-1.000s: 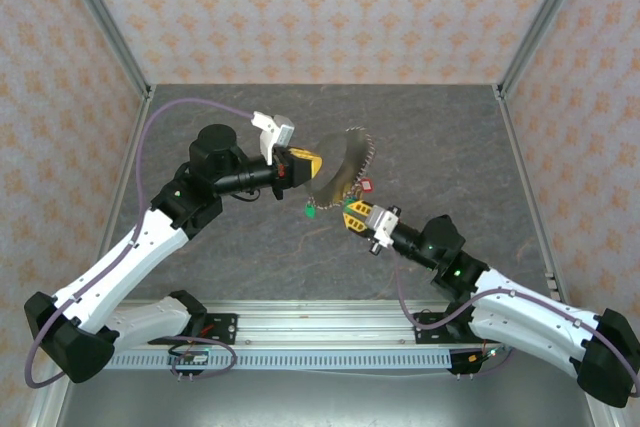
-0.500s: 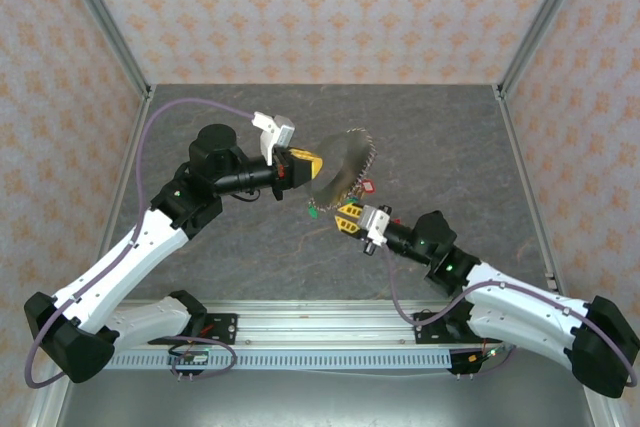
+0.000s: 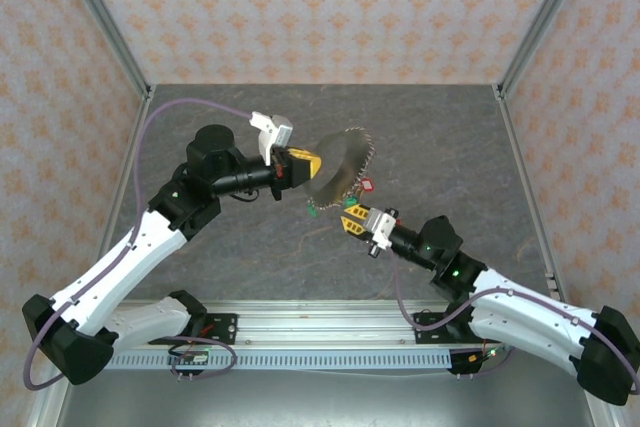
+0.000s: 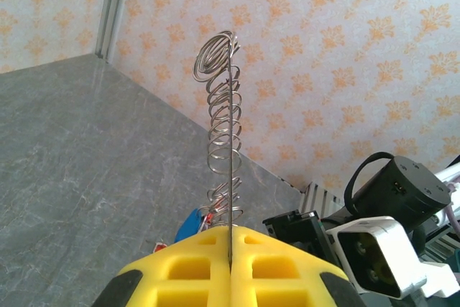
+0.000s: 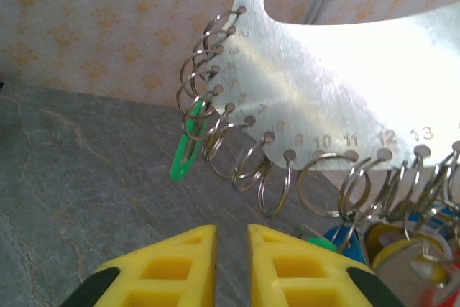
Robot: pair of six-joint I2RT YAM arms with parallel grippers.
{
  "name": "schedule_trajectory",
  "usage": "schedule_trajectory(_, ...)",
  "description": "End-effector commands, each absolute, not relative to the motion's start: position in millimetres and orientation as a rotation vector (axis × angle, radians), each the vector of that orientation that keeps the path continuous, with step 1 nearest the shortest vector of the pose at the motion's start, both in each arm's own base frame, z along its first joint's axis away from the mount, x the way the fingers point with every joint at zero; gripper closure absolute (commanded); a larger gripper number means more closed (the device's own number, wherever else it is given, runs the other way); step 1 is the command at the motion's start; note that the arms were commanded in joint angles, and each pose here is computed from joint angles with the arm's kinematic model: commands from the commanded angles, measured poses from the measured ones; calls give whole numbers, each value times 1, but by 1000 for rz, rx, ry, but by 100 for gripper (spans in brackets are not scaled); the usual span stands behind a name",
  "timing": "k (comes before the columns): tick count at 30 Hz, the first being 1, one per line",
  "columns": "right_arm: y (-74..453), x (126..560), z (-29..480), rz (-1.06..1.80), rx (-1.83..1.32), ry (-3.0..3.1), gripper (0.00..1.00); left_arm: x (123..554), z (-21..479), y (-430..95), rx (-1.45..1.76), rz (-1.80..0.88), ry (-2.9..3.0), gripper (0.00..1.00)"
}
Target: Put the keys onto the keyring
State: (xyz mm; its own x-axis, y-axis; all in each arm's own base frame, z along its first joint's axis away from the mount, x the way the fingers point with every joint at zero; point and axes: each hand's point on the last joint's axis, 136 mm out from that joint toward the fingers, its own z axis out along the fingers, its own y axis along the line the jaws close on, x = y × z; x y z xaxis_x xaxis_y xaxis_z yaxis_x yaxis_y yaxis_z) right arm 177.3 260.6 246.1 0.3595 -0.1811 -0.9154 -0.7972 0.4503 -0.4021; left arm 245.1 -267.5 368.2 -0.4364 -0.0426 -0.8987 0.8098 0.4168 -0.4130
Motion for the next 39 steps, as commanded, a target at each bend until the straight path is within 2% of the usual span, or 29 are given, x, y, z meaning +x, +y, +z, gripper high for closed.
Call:
schedule_trajectory(1, 258, 177, 239, 499, -1058, 1178, 82, 238, 401, -261, 680, -1135, 1625, 100)
schedule_trajectory(14, 267, 169, 285, 604, -988, 1047, 83, 235, 399, -267, 723, -1172, 1625, 100)
schedule_trajectory(28, 282, 165, 284, 647, -1064, 1025, 84, 236, 397, -268, 719, -1176, 1633, 100)
schedule_trajectory(39, 269, 173, 264, 569, -1047, 1115, 83, 235, 400, -267, 720, -1175, 1627, 100)
